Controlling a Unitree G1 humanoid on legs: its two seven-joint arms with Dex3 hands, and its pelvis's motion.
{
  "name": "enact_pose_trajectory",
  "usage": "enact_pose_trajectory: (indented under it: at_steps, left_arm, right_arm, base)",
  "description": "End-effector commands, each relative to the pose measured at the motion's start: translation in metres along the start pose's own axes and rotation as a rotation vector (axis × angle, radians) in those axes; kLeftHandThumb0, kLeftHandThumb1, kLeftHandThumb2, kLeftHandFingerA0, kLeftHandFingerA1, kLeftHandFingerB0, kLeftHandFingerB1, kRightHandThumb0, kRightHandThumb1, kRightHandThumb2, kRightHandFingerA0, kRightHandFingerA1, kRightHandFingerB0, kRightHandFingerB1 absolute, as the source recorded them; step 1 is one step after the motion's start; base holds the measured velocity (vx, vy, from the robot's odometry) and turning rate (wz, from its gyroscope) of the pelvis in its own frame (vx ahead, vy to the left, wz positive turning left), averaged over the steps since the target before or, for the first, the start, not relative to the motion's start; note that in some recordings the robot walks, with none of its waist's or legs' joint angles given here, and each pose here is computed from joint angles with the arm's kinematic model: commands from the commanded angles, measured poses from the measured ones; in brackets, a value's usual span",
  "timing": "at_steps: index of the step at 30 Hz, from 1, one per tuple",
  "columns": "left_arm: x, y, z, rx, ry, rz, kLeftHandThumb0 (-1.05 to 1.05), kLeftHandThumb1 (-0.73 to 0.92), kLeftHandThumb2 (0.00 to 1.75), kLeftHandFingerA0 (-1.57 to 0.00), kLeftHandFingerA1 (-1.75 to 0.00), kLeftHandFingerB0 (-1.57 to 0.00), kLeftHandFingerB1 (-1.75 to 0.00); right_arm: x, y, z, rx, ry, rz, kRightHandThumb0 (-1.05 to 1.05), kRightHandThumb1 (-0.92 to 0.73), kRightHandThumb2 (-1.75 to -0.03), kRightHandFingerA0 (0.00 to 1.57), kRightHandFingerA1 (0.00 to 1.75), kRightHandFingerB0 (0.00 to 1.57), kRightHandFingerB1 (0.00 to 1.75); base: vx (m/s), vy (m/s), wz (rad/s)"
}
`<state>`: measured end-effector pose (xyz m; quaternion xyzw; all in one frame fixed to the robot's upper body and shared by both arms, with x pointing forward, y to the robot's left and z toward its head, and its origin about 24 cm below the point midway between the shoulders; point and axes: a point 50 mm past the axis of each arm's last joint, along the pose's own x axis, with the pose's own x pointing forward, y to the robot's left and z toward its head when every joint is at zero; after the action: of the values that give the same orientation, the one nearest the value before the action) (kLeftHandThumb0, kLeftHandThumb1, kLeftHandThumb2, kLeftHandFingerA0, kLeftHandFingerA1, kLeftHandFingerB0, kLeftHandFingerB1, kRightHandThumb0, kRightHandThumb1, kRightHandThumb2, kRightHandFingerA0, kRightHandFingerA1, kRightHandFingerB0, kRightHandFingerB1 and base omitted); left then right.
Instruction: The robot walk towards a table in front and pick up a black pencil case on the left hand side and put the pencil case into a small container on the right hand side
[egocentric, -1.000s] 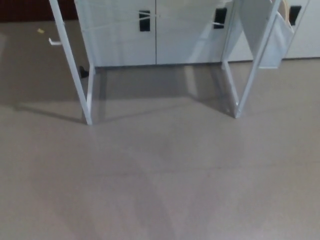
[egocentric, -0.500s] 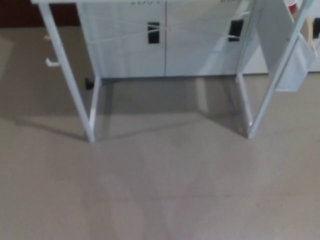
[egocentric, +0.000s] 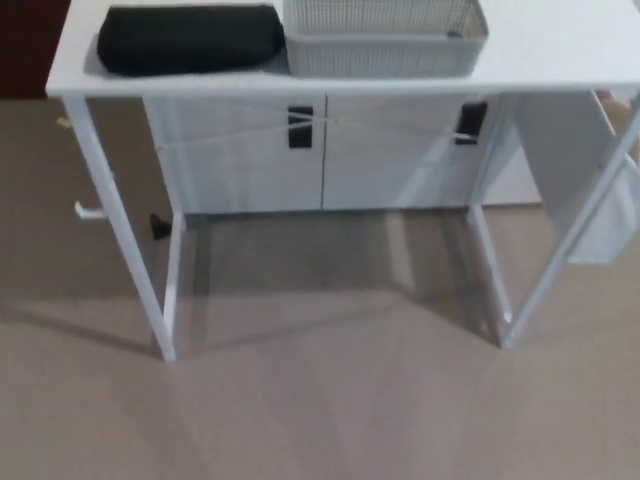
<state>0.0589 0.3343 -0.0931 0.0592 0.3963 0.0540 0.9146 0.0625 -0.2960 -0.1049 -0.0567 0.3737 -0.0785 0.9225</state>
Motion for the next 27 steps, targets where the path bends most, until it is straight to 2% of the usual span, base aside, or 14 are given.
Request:
enact_pose_trajectory:
  at_steps: [1,2,3,6,7,13,14,16,17,19,20,25,26,27]
  left_arm:
    - [0.0016,0.0032,0.0047,0.021,-0.014,0.013,-0.28,0.57,0.57,-0.41,-0.39,-0.25,-0.30]
    - [0.0016,0.0032,0.0046,0.022,-0.014,0.013,-0.28,0.57,0.57,-0.41,-0.39,-0.25,-0.30]
    - [0.0019,0.0020,0.0059,0.012,-0.026,0.006,-0.27,0.58,0.57,-0.42,-0.40,-0.24,-0.30]
    - [0.0023,0.0013,0.0068,0.014,-0.030,0.004,-0.28,0.58,0.57,-0.42,-0.40,-0.24,-0.30]
    - [0.0018,0.0012,0.0067,0.045,-0.025,0.007,-0.29,0.58,0.57,-0.42,-0.39,-0.24,-0.30]
    - [0.0022,0.0012,0.0072,0.045,-0.025,0.002,-0.28,0.59,0.57,-0.40,-0.40,-0.24,-0.30]
    - [0.0030,0.0012,0.0079,0.048,-0.023,0.002,-0.23,0.42,0.89,-0.31,-0.58,-0.11,-0.48]
    - [0.0039,0.0010,0.0076,0.043,-0.017,0.005,-0.23,0.42,0.89,-0.32,-0.58,-0.12,-0.48]
    - [0.0038,0.0009,0.0076,0.042,-0.019,0.004,-0.29,0.58,0.57,-0.41,-0.39,-0.25,-0.30]
    - [0.0033,0.0007,0.0079,0.058,-0.022,-0.002,-0.29,0.59,0.57,-0.41,-0.39,-0.25,-0.30]
    - [0.0032,0.0006,0.0085,0.071,-0.025,-0.004,-0.22,0.42,0.90,-0.33,-0.58,-0.12,-0.48]
    - [0.0048,0.0007,0.0106,0.044,-0.029,-0.003,-0.21,0.42,0.89,-0.31,-0.58,-0.11,-0.48]
    - [0.0048,0.0004,0.0118,0.071,-0.041,-0.005,-0.28,0.59,0.57,-0.42,-0.40,-0.25,-0.30]
    - [0.0046,0.0004,0.0120,0.063,-0.034,-0.012,-0.23,0.43,0.90,-0.30,-0.57,-0.10,-0.48]
  right_arm:
    - [0.0003,-0.0055,0.0039,-0.029,-0.020,-0.019,-0.35,-0.56,-0.60,0.58,0.47,0.24,0.34]
    - [0.0004,-0.0055,0.0039,-0.029,-0.020,-0.019,-0.35,-0.56,-0.60,0.58,0.47,0.24,0.34]
    - [0.0007,-0.0058,0.0045,-0.029,-0.014,-0.017,-0.25,-0.39,-0.87,0.44,0.61,0.10,0.47]
    - [0.0023,-0.0066,0.0036,-0.034,-0.003,-0.022,-0.25,-0.39,-0.86,0.42,0.61,0.10,0.47]
    - [0.0027,-0.0061,0.0030,-0.029,0.000,-0.022,-0.35,-0.55,-0.59,0.54,0.45,0.23,0.32]
    - [0.0042,-0.0060,0.0027,-0.040,0.004,-0.021,-0.35,-0.56,-0.60,0.55,0.45,0.22,0.33]
    - [0.0042,-0.0057,0.0037,-0.042,0.000,-0.022,-0.34,-0.56,-0.59,0.56,0.46,0.23,0.33]
    - [0.0031,-0.0050,0.0048,-0.043,-0.007,-0.019,-0.35,-0.56,-0.59,0.57,0.46,0.23,0.33]
    - [0.0033,-0.0052,0.0044,-0.043,-0.005,-0.018,-0.35,-0.56,-0.60,0.56,0.46,0.23,0.32]
    - [0.0038,-0.0060,0.0031,-0.046,0.003,-0.020,-0.35,-0.55,-0.60,0.58,0.47,0.24,0.33]
    - [0.0039,-0.0063,0.0032,-0.049,0.005,-0.019,-0.35,-0.56,-0.60,0.58,0.46,0.23,0.33]
    - [0.0058,-0.0064,0.0046,-0.052,0.005,-0.013,-0.37,-0.56,-0.60,0.56,0.46,0.22,0.33]
    - [0.0059,-0.0063,0.0049,-0.054,0.004,-0.013,-0.37,-0.56,-0.60,0.56,0.46,0.23,0.33]
    - [0.0057,-0.0063,0.0046,-0.053,0.008,-0.016,-0.35,-0.57,-0.60,0.57,0.46,0.23,0.33]
  base:
    - [0.44,-0.140,0.29]
    - [0.52,-0.157,-0.39]
    - [0.48,-0.117,0.85]
    - [0.46,-0.119,0.09]
    - [0.23,-0.113,-0.06]
    - [0.25,0.024,-0.16]
    - [0.28,0.149,-0.20]
    - [0.34,0.194,-0.06]
    - [0.32,0.288,-0.11]
    - [0.30,0.273,-0.22]
    - [0.25,0.176,0.02]
    - [0.14,0.092,0.05]
    - [0.11,0.008,0.08]
    - [0.12,-0.023,0.03]
